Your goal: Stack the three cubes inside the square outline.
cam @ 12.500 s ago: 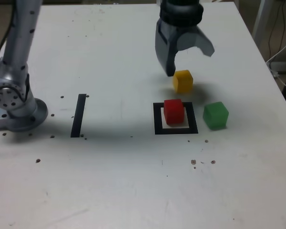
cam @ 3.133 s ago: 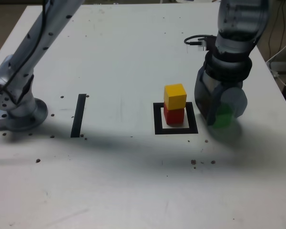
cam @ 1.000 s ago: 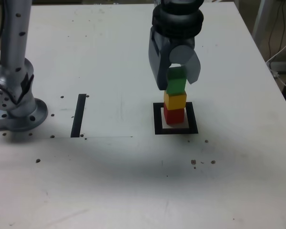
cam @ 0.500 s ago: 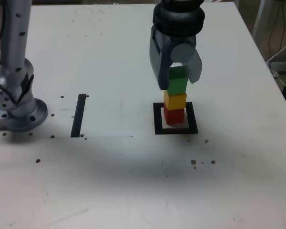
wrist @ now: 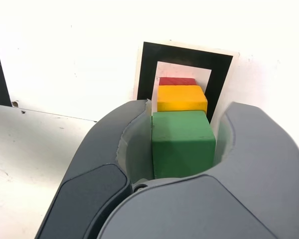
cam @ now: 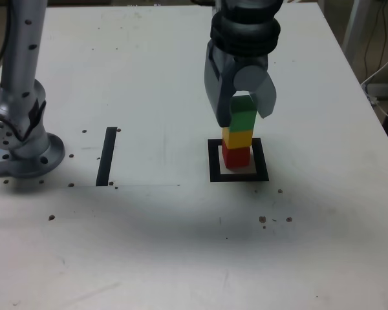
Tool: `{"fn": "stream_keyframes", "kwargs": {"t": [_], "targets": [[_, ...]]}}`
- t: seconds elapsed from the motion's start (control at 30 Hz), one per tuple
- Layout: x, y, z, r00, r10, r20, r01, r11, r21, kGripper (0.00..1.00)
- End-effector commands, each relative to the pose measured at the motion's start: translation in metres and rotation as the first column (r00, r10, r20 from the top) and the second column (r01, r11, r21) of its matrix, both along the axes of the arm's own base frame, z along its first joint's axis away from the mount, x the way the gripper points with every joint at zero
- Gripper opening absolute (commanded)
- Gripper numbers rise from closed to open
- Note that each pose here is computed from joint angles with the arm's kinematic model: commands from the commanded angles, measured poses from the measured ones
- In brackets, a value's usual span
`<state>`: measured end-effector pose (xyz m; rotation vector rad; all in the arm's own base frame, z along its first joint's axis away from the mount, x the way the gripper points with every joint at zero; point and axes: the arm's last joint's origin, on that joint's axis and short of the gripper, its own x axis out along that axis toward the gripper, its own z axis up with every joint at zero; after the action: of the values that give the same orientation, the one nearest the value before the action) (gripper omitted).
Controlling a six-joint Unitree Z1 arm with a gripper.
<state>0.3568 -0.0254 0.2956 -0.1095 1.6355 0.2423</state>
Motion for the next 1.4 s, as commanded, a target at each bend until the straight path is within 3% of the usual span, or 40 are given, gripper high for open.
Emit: {"fn": "stream_keyframes", "kwargs": {"t": [0.0, 0.23, 0.33, 0.63, 0.77, 1.0, 1.1, 1.2, 1.37], "targets": [[0.002, 0.0, -0.001, 1.0, 0.0, 0.005, 0.0, 1.0, 0.004, 0.64], [0.0, 0.001, 0.003, 1.0, 0.0, 0.013, 0.0, 1.0, 0.017, 0.92], [-0.002, 0.001, 0.005, 1.0, 0.0, 0.012, -0.001, 1.0, 0.024, 0.98], [-0.024, 0.003, 0.023, 1.0, -0.004, 0.002, 0.004, 1.0, 0.03, 0.99], [-0.038, 0.0, 0.038, 0.999, -0.031, 0.027, 0.031, 0.999, 0.018, 0.99], [-0.064, -0.007, 0.058, 0.991, -0.111, 0.077, 0.116, 0.991, -0.07, 0.99], [-0.079, -0.01, 0.064, 0.989, -0.124, 0.086, 0.132, 0.988, -0.086, 0.99], [-0.093, -0.01, 0.064, 0.989, -0.131, 0.071, 0.137, 0.987, -0.081, 0.99], [-0.11, -0.006, 0.054, 0.991, -0.135, 0.012, 0.136, 0.989, -0.056, 0.99]]}}
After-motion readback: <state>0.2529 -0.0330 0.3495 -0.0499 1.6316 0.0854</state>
